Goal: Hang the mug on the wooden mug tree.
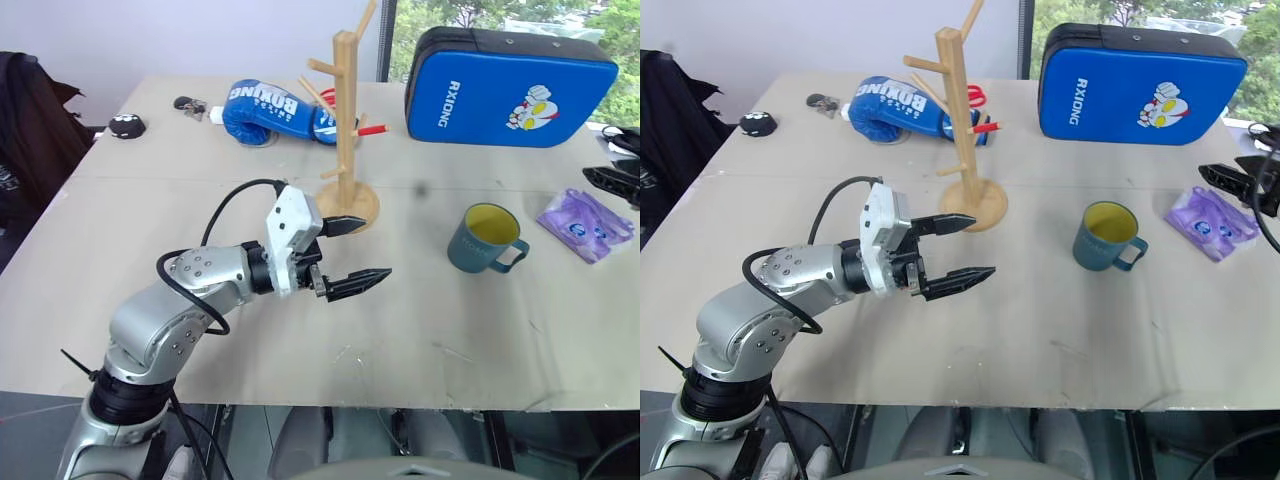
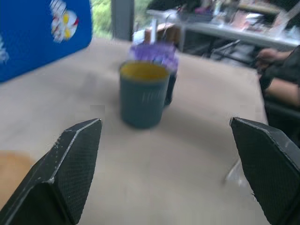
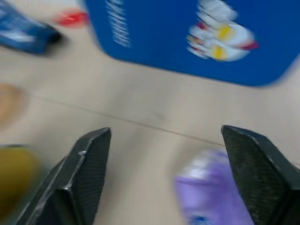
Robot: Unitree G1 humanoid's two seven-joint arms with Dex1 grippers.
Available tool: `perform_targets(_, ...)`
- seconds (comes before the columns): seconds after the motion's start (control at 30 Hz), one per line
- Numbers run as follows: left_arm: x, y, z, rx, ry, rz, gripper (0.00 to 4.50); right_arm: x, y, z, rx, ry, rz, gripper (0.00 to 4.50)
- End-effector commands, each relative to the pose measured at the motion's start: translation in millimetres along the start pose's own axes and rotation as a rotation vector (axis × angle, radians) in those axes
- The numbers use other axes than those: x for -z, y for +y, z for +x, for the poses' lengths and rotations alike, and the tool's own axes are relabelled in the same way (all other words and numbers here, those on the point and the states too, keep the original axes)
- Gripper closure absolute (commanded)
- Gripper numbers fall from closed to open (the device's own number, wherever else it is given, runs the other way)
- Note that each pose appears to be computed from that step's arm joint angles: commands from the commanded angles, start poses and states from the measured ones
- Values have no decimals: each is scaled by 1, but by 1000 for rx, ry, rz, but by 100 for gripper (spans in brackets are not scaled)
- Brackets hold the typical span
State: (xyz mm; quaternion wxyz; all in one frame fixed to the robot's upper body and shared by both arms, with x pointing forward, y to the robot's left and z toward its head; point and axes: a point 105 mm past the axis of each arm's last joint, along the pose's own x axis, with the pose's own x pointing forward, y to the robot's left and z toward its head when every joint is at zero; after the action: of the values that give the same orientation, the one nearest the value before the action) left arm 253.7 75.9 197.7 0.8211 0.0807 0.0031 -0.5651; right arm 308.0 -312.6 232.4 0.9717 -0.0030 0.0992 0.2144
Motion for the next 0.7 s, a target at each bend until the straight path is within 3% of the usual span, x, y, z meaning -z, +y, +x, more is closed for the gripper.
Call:
perform_targets(0.03, -9, -9, -1, 34, -13, 60, 0, 48, 21, -5, 62, 79, 21, 64)
perform_targets(0.17, -10, -16, 2, 103, -7, 67, 0, 113, 58, -6, 169, 100, 102, 64)
perform_targets(0.27, -7, -18, 1, 159, 24, 69, 0, 132, 71, 1, 295, 49, 150, 64)
perform_targets(0.43, 10, -20, 0, 232, 137, 103, 0, 137, 83, 18, 427, -36, 189, 64)
perform_targets(0.7, 11, -25, 9, 258, 128, 120, 0, 134, 99, 40, 491, -101, 164, 64)
